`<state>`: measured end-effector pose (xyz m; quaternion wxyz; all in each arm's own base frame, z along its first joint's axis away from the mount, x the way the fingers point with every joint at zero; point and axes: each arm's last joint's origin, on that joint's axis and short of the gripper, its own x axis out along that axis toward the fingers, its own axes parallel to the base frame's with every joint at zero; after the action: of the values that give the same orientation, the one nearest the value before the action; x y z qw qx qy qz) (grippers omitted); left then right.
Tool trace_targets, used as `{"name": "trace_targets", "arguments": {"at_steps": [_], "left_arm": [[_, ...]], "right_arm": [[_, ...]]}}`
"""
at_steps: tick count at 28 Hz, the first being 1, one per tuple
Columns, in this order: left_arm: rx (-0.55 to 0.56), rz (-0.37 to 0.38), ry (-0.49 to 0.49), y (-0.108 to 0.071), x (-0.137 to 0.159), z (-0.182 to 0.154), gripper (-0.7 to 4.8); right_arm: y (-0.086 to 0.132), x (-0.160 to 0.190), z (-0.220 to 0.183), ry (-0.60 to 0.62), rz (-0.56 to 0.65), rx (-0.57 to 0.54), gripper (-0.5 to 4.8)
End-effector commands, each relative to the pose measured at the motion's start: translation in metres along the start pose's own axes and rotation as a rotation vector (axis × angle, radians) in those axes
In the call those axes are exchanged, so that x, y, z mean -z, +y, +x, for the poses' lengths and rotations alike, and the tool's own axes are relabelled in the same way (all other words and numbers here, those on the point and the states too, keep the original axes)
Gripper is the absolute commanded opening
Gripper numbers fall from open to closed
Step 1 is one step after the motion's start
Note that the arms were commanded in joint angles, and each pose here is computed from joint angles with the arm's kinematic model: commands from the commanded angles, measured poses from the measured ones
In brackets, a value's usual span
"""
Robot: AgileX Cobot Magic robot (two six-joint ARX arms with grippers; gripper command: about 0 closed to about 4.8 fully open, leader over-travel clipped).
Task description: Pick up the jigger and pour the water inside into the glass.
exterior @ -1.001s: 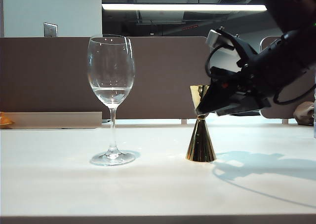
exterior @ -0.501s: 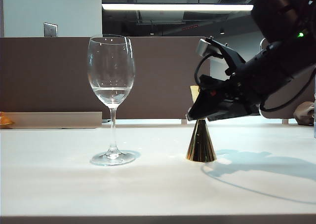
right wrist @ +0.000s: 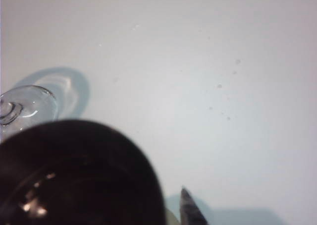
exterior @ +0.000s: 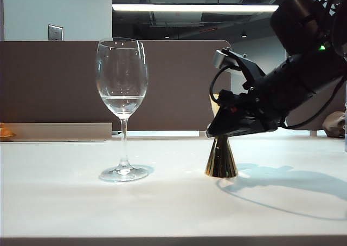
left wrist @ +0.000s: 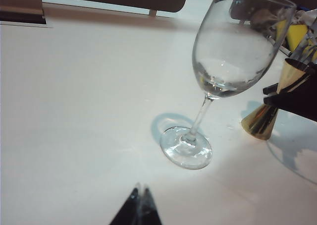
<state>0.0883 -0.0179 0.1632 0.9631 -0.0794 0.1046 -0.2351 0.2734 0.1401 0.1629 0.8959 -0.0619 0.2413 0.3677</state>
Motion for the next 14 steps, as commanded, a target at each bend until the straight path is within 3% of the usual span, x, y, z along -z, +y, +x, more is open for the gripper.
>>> {"name": "trace_targets", "arguments": {"at_steps": [1,8,11,14], "left_arm": [[0.001,0.007,-0.014,-0.0003,-0.0023,-0.0004,-0.05],[0.001,0.007,-0.014,-0.0003,-0.0023,-0.0004,-0.05],[0.001,0.007,-0.014,-0.0003,-0.0023,-0.0004,-0.05],[0.001,0.007,-0.014,-0.0003,-0.0023,-0.0004,-0.05]], "right_arm": [[-0.0002,-0.0027,0.0007,-0.02,-0.005,0.001,1.54],[-0.0007,-0.0018,0.0025,-0.023,-0.007,0.001,1.33],[-0.0008,-0.0025,0.0024,-0.03,-0.009,0.002,0.82],[-0.0008,-0.0027,0.0024,-0.032,-0.01,0.002,0.8]]}}
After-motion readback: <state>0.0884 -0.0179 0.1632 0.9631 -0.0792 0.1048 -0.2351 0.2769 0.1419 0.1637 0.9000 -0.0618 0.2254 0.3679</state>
